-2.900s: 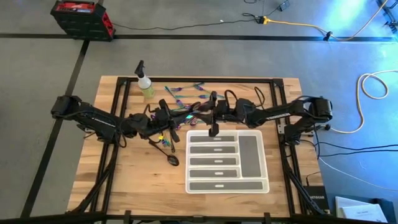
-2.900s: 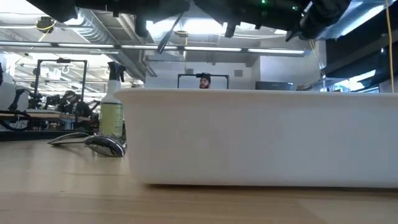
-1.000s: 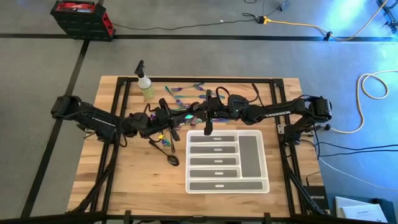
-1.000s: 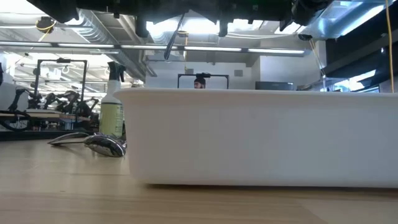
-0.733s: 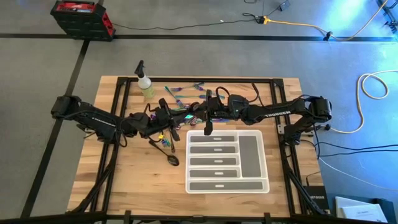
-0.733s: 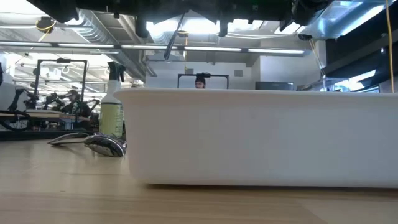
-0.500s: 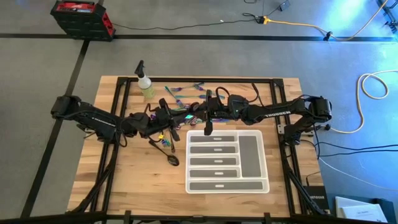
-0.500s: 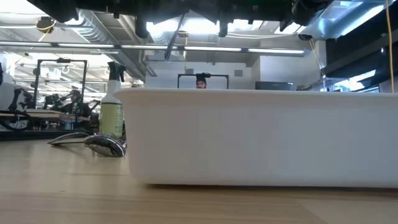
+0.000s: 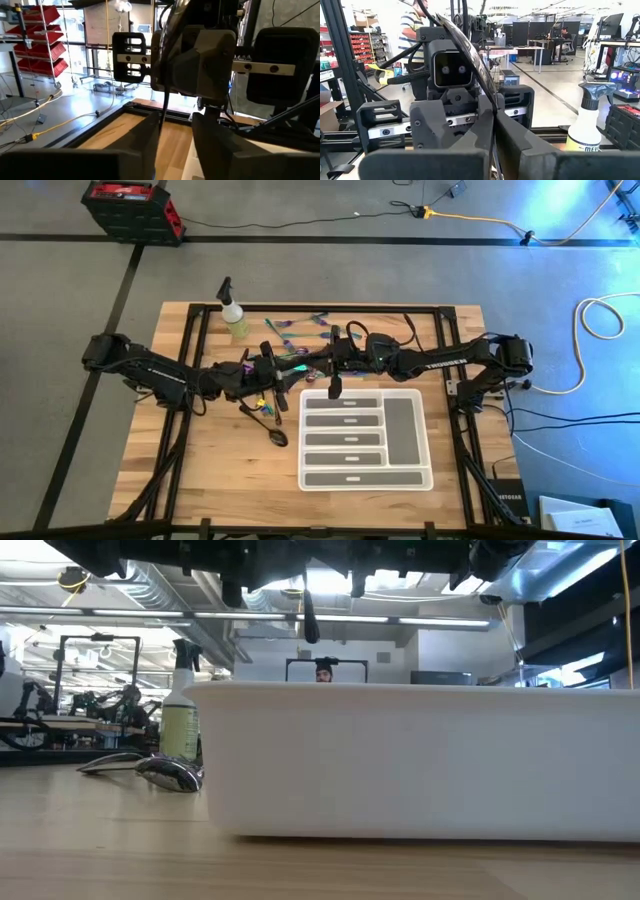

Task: Sort silverware
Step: Put the black spoon into the white silverware tray

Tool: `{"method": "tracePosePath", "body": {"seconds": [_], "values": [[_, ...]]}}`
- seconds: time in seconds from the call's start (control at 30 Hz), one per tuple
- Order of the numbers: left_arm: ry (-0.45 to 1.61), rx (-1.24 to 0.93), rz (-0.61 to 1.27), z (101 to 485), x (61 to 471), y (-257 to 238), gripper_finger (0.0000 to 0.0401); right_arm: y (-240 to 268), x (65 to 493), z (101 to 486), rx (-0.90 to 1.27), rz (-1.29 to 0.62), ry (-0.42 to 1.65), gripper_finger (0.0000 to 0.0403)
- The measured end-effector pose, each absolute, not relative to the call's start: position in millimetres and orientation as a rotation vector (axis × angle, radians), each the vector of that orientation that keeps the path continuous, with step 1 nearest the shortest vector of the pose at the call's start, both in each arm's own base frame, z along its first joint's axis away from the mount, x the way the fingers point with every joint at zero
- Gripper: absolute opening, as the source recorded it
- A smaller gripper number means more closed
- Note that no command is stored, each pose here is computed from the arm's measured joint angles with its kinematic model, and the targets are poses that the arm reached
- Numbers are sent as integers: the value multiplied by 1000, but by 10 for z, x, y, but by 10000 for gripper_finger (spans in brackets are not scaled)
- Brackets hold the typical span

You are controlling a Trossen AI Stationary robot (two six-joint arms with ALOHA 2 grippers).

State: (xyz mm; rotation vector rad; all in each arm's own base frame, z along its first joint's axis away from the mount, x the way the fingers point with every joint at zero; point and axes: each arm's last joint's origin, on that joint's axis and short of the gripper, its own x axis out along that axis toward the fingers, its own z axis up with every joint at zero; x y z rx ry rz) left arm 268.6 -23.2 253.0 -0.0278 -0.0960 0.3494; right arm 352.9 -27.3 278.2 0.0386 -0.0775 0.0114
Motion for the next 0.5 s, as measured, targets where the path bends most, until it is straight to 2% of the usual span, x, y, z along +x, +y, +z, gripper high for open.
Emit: {"method": "tracePosePath", "body": {"seconds": [0.2,0.5], "values": [[-98,-32,355,2531,2687,-216,134,-279,3529,2784,39,4,-78,2],[-50,9,395,2490,2687,-206,136,-276,3530,2777,34,14,-71,1]]}}
